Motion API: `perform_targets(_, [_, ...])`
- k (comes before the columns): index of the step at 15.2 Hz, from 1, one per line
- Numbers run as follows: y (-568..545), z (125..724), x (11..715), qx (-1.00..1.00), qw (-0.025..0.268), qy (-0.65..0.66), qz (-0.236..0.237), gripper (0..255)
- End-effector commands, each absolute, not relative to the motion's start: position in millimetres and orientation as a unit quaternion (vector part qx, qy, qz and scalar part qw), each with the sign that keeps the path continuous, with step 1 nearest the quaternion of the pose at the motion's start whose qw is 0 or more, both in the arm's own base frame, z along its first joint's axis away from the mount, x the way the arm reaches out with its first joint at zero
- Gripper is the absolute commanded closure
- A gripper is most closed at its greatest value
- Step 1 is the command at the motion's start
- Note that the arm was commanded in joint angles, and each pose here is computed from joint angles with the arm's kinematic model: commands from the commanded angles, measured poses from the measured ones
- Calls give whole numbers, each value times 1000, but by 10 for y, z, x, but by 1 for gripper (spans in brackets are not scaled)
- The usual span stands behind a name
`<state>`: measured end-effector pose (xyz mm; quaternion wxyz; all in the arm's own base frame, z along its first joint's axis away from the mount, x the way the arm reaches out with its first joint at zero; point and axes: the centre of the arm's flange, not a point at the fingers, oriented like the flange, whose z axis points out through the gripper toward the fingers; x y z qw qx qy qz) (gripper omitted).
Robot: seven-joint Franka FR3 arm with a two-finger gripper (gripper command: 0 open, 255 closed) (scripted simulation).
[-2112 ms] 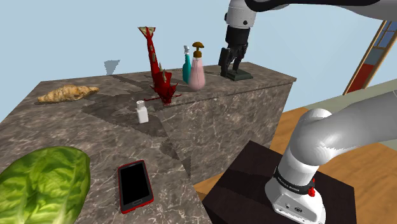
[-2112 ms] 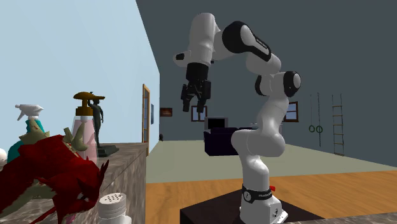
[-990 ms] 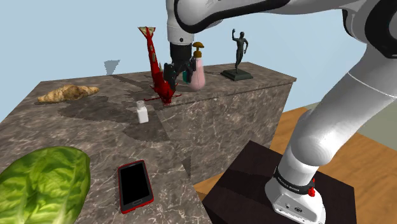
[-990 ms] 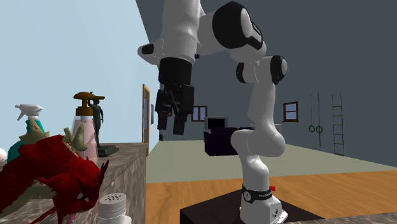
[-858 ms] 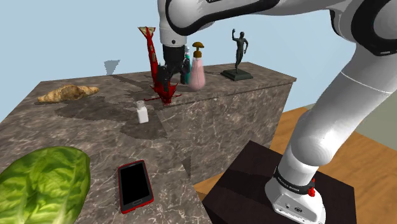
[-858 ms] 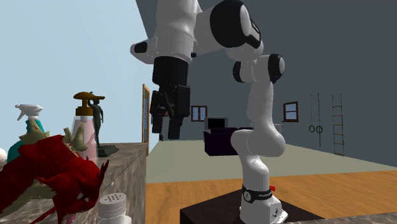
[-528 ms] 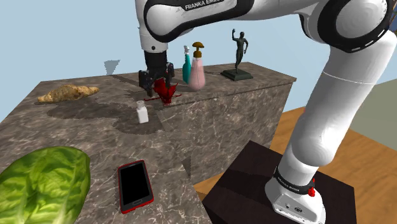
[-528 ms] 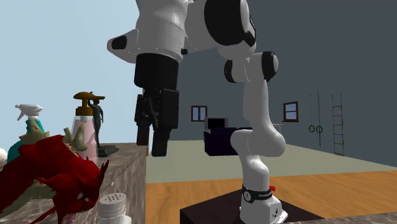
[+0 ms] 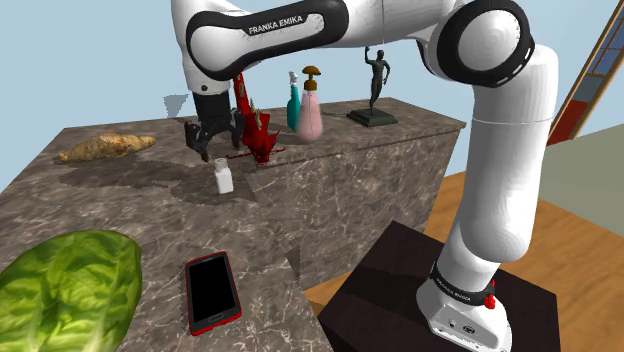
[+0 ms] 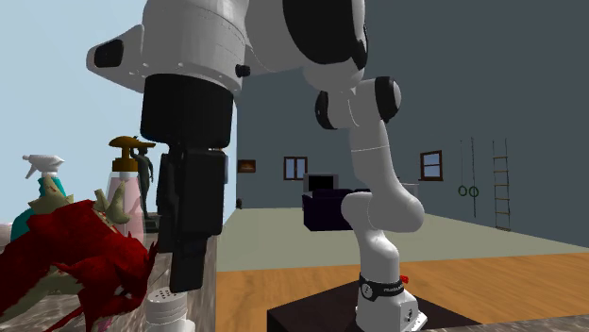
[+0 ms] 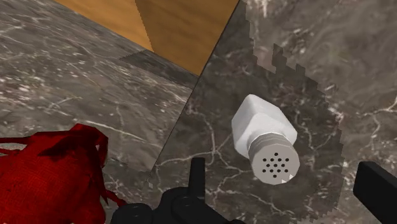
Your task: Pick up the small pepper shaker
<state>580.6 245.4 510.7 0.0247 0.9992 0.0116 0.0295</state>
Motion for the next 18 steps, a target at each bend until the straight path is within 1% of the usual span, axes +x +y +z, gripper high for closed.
perform_targets(1, [2478,5007,5828,999,25,11,30,0])
perform_targets(5, [2478,4766,5828,999,25,11,30,0])
perform_targets(7, [2478,4766,5828,999,25,11,30,0])
perform_targets(8, [2477,4770,5827,999,25,11,30,255])
perform_targets(18, [2477,4819,5827,999,25,11,30,255])
